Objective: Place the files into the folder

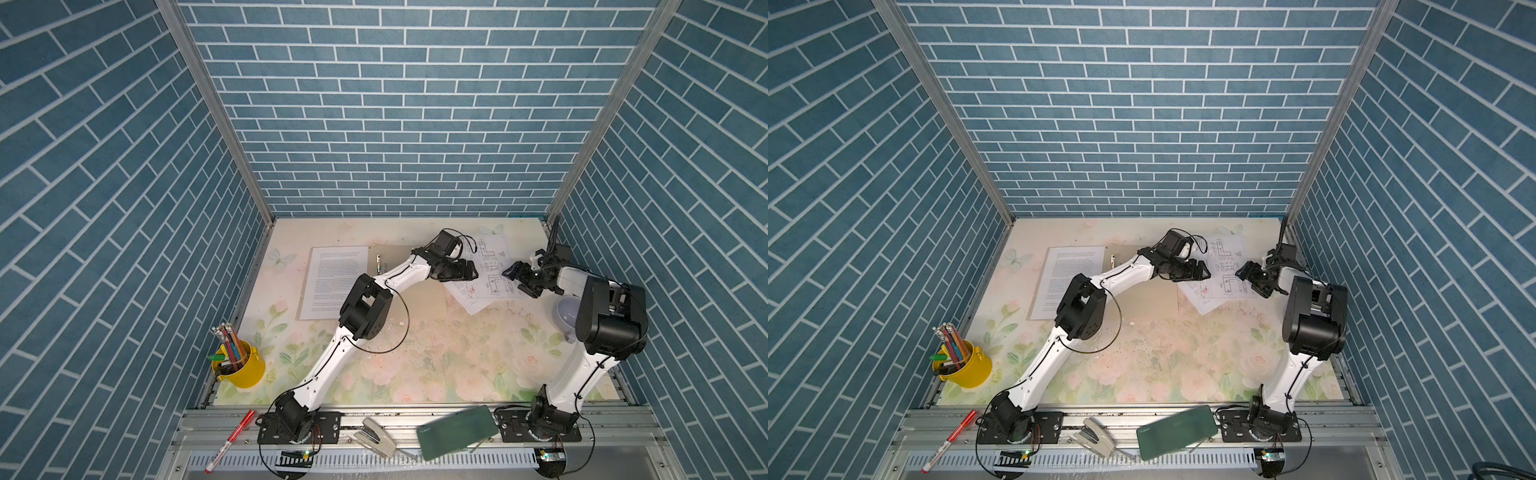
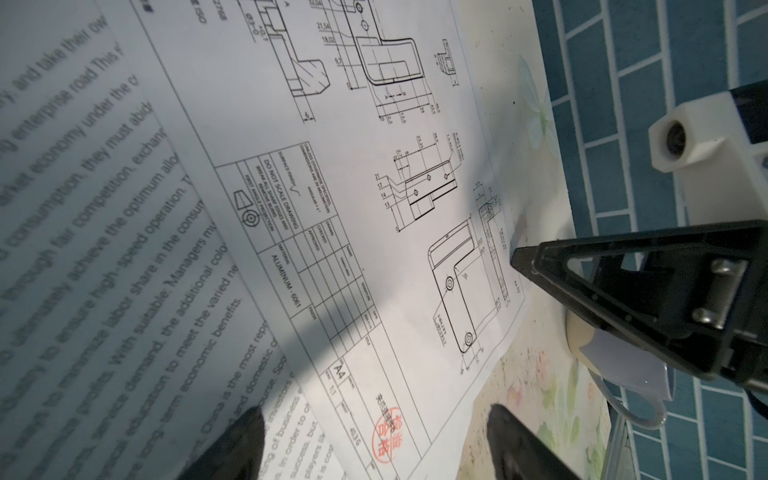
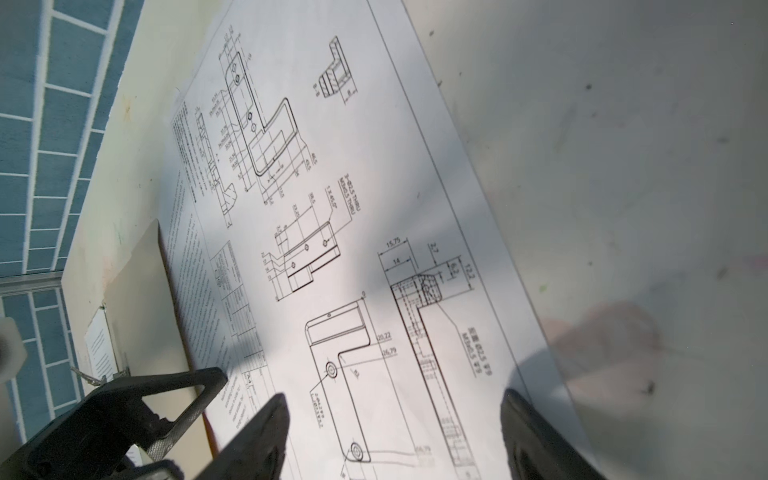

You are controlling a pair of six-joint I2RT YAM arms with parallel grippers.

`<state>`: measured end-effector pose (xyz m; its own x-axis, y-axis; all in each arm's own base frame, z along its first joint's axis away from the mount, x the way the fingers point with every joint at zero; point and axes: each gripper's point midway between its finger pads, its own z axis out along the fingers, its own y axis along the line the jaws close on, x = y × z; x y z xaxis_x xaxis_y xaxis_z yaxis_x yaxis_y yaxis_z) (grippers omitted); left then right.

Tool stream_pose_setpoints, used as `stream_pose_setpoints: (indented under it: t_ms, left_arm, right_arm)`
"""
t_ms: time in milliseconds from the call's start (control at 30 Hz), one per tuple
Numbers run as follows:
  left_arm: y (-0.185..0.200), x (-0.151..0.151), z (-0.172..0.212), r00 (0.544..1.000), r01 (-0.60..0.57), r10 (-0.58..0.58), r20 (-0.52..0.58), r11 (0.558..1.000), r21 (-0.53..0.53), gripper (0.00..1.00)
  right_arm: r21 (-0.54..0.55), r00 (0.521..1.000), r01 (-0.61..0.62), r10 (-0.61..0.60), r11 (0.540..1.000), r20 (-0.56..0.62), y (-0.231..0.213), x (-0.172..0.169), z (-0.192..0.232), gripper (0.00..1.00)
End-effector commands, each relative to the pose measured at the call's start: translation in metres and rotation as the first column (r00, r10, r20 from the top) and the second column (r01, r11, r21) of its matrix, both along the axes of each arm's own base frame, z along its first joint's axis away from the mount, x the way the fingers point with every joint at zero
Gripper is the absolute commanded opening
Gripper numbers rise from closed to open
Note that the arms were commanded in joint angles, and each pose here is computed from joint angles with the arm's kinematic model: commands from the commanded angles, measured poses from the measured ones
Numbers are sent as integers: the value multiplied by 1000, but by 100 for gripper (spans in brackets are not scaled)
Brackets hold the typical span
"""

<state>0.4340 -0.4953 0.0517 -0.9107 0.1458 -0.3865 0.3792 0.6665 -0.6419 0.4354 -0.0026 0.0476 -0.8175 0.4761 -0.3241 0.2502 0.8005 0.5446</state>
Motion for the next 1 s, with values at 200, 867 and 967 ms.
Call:
stream_pose_setpoints:
  t_ms: [200,867,967]
  left_arm:
    - [11,-13,1,1000,-8,9,-14,999,45,86]
    - [0,-19,-9,997,-3,4,-80,1000,23,89]
    - [-1,-20,-10,997,-1,4,-83,1000,31,89]
  right_arm:
    - [-154,996,29,-16,988,83,-25,8,30,85]
    - [-90,995,-48,41,995,-86,-11,-20,-14,82]
    - [-96,993,-58,48,994,-108,-11,-23,-18,81]
